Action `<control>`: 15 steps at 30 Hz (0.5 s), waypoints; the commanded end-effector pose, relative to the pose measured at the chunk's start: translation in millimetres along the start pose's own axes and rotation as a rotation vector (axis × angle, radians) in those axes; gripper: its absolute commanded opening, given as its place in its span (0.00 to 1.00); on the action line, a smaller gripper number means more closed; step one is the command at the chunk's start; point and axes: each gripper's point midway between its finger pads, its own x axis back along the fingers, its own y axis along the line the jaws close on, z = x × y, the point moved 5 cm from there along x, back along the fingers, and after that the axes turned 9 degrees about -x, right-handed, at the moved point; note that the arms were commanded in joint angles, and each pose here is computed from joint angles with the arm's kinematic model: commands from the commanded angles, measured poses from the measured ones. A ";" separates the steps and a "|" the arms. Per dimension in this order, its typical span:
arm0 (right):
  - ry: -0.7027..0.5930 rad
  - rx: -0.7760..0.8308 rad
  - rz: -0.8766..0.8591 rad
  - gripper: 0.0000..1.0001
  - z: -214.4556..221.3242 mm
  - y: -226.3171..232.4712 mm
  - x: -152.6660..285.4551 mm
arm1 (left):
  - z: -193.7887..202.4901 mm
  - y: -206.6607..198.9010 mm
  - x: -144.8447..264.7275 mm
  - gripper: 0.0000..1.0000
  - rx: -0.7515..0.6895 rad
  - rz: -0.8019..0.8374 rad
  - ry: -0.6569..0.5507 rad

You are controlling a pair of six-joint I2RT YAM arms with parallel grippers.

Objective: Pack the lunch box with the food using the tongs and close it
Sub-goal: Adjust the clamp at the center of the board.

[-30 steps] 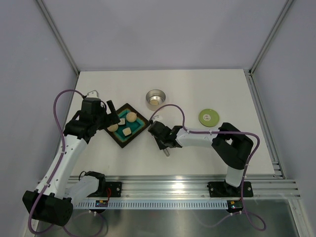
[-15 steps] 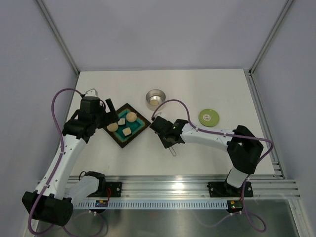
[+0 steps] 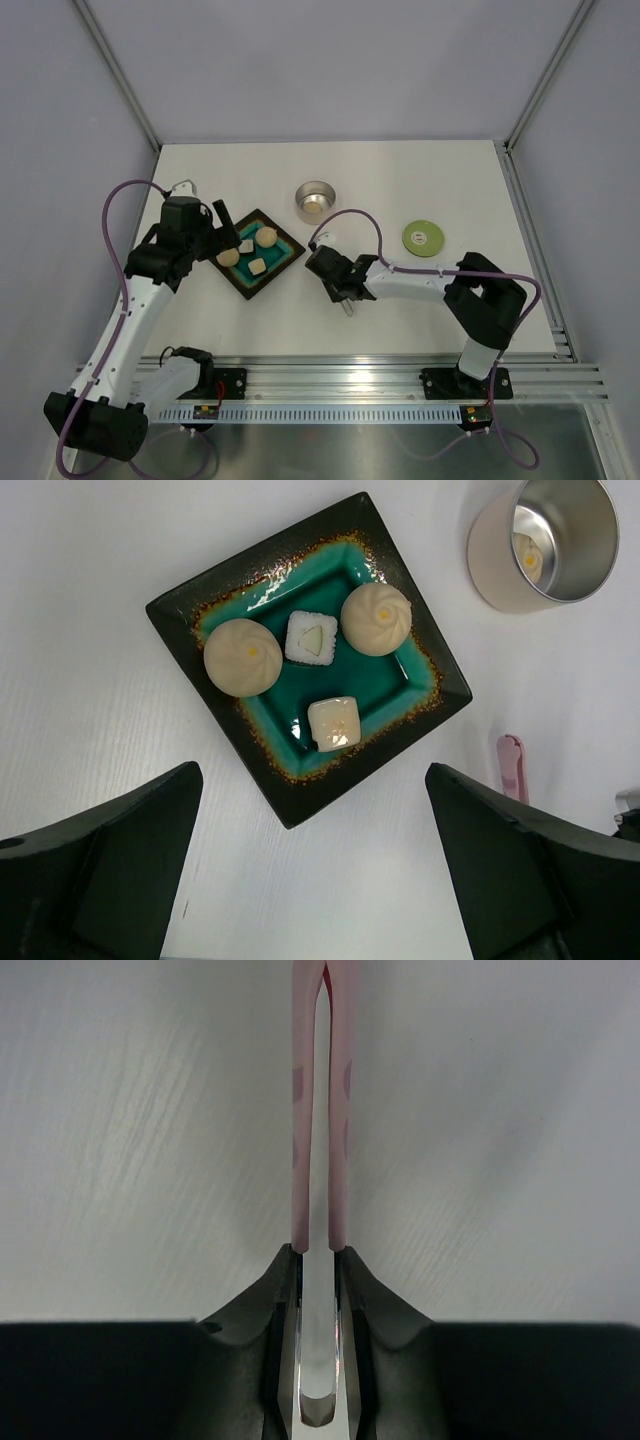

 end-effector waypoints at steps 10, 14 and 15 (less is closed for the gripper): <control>-0.110 -0.071 -0.003 0.59 -8.0 12.9 -32.6 | -5.6 0.0 3.1 0.99 -0.001 0.013 -0.035; -0.132 -0.076 0.013 0.62 -3.7 6.5 -31.9 | -7.1 -0.4 3.1 0.99 -0.004 0.014 -0.038; -0.128 -0.074 0.019 0.63 0.0 3.2 -32.3 | -7.1 -0.8 3.5 0.99 -0.003 0.016 -0.039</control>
